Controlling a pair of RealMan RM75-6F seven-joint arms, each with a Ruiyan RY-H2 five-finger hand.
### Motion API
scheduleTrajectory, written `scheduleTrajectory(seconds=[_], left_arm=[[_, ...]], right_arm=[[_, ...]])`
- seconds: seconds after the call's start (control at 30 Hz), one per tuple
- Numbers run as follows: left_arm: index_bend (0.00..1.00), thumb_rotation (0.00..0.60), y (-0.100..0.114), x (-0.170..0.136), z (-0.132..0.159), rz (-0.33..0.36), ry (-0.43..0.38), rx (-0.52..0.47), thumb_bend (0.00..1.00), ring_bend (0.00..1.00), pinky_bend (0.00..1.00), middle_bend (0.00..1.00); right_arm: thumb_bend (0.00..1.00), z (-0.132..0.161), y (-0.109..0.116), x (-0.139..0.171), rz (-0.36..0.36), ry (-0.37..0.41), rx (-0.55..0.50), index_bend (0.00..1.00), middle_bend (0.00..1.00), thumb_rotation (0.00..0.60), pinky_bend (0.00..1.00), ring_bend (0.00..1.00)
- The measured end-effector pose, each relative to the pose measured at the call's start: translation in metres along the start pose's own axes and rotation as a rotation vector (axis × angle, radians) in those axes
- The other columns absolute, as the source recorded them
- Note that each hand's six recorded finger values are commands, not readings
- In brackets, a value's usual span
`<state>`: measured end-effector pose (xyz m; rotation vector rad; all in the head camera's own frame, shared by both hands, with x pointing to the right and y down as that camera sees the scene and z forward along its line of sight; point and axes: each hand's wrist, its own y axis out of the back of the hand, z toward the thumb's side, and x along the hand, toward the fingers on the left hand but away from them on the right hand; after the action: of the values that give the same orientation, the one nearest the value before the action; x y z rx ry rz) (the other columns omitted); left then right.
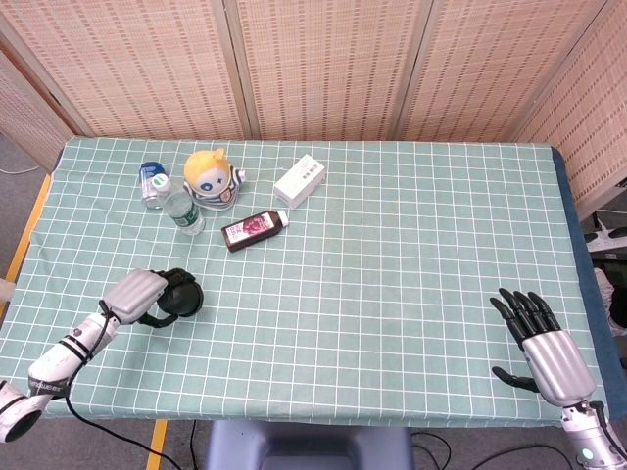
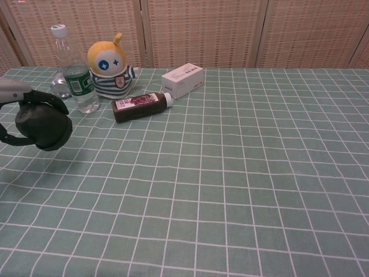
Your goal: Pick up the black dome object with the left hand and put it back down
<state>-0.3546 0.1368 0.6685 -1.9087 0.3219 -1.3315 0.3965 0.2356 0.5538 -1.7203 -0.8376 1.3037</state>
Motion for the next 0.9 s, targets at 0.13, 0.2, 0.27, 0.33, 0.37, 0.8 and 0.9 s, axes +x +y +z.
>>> scheduleTrajectory(seconds=[0.13,0.2,0.27,0.33,0.37,0.8,0.9], left_arm=[[0.67,0.6,0.0,0.0,-0.006,0.041,0.104,0.338,0.39,0.5,0.45,0.66],[0.66,0.6,0.002,-0.001,-0.009,0.059,0.173,0.485,0.39,0.5,0.45,0.66],[0.67,0.6,0.004,-0.003,-0.011,0.07,0.237,0.581,0.4,0.5,0.45,0.66],[0.67,0.6,0.007,-0.006,-0.013,0.077,0.31,0.66,0.41,0.5,0.46,0.66],[0.67,0.6,0.007,-0.007,-0.013,0.078,0.333,0.686,0.42,0.5,0.46,0.66],[0.69,0.6,0.006,-0.015,0.003,0.09,0.358,0.4,0.42,0.52,0.49,0.7],[0.7,0.6,0.006,-0.012,0.007,0.087,0.31,0.213,0.42,0.51,0.49,0.72]], right_arm=[[0.0,0.0,0.002,0.001,-0.002,0.0,-0.001,0.0,0.0,0.6,0.0,0.0],[0.0,0.0,0.002,0.001,-0.002,0.001,-0.001,0.0,0.0,0.6,0.0,0.0],[0.0,0.0,0.001,0.001,0.0,0.001,0.001,0.0,0.0,0.6,0.0,0.0],[0.0,0.0,0.0,0.001,0.006,0.002,0.003,0.0,0.0,0.6,0.0,0.0],[0.0,0.001,0.0,0.001,0.008,0.003,0.003,0.0,0.0,0.6,0.0,0.0],[0.0,0.001,0.0,0.001,0.007,0.003,-0.004,0.0,0.0,0.6,0.0,0.0],[0.0,0.002,0.0,0.001,0.007,0.007,-0.008,0.0,0.0,0.6,0.0,0.0]])
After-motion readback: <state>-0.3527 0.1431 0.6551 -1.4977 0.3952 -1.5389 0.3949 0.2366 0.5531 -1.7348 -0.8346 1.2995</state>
